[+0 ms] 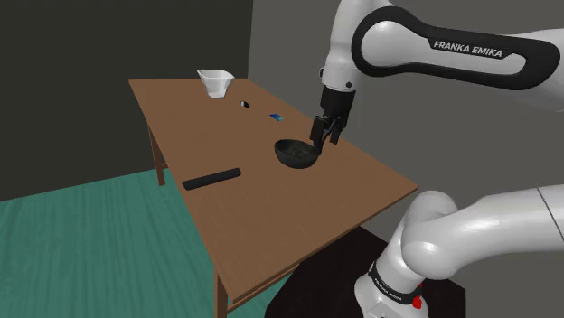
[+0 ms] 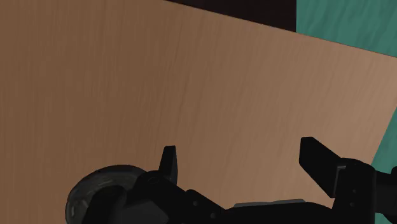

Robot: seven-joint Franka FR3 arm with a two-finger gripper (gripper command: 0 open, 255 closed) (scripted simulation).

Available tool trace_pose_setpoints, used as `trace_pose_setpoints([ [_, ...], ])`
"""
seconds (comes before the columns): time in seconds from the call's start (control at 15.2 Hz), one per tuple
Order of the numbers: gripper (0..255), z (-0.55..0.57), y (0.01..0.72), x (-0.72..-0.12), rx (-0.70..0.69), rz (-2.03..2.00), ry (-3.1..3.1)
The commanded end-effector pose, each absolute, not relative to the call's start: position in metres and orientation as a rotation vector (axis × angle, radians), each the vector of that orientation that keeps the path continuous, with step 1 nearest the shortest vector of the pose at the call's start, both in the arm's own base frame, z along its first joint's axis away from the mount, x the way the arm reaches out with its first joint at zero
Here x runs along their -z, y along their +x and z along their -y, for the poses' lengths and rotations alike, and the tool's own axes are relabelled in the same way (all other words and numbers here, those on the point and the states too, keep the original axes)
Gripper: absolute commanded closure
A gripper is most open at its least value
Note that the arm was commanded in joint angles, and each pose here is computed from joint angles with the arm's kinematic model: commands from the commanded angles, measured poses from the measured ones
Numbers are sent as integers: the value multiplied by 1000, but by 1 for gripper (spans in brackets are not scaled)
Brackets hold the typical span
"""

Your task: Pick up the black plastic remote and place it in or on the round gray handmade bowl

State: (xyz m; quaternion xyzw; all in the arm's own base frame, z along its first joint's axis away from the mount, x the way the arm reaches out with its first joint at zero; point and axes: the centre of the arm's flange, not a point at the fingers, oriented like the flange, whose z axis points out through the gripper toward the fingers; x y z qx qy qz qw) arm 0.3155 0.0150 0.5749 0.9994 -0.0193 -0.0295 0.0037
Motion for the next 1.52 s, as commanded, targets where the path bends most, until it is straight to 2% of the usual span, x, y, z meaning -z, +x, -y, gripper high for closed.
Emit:
trace_pose_setpoints([
  [0.0, 0, -15, 315, -575, 93, 60, 3132],
  [0.73, 0, -30, 437, -510, 28, -631, 3048],
  [1.45, 0, -97, 541, -450, -37, -1283, 2814],
])
